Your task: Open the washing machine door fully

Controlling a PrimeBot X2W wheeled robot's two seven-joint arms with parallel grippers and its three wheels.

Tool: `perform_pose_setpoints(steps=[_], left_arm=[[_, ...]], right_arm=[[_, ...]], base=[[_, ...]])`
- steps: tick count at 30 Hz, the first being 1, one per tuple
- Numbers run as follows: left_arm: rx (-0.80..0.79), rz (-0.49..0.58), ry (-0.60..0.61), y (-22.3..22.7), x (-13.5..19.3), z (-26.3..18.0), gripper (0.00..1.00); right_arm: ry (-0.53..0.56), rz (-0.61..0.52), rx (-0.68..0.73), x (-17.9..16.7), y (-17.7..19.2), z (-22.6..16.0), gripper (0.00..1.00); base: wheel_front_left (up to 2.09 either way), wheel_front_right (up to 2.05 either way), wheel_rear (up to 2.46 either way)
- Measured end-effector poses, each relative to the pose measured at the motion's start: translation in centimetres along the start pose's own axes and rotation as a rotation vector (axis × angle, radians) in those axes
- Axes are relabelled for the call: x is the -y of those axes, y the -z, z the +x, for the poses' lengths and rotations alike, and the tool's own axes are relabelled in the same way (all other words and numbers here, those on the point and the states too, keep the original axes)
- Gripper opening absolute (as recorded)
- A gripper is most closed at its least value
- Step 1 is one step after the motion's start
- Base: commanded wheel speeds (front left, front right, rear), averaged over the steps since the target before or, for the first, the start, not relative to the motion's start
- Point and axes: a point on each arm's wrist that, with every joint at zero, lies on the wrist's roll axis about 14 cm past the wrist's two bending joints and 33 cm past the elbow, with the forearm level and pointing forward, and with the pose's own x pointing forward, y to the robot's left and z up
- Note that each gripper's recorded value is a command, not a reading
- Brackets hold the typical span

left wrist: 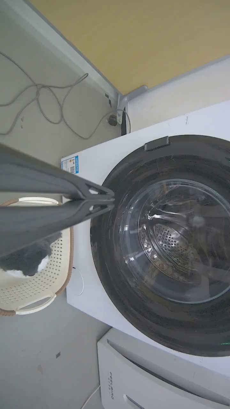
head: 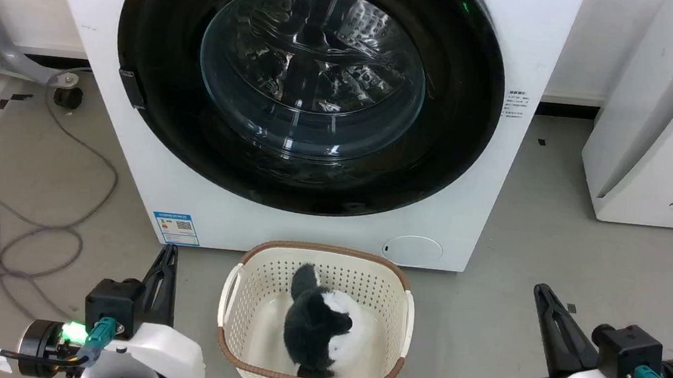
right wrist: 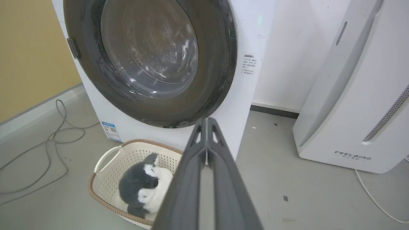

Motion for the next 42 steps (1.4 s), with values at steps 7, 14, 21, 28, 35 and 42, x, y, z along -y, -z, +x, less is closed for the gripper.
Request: perform_pose_setpoints(steps=[7, 14, 21, 28, 35, 42], left_arm=[[0.000, 0.000, 0.000, 0.00, 0.01, 0.00, 0.00], [0.000, 0.000, 0.000, 0.00, -0.01, 0.00, 0.00], [0.000, 0.000, 0.000, 0.01, -0.01, 0.00, 1.00], [-0.001, 0.000, 0.000, 0.05, 0.02, 0.01, 1.00], [0.012, -0.007, -0.003, -0.07, 0.11, 0.01, 1.00], [0.021, -0.011, -0.007, -0.15, 0.14, 0.00, 1.00]], right_arm=[[0.000, 0.000, 0.000, 0.01, 0.00, 0.00, 0.00], [0.000, 0.000, 0.000, 0.01, 0.00, 0.00, 0.00], [0.000, 0.000, 0.000, 0.01, 0.00, 0.00, 1.00], [0.003, 0.009, 0.001, 0.10, 0.01, 0.01, 1.00], [0.012, 0.055, 0.017, 0.43, -0.18, 0.01, 1.00], [0.021, 0.102, 0.041, 0.74, -0.48, 0.01, 0.00]], base=[[0.00, 0.00, 0.00], [0.00, 0.00, 0.00], [0.00, 0.00, 0.00], [0.00, 0.00, 0.00], [0.00, 0.00, 0.00], [0.00, 0.00, 0.00]])
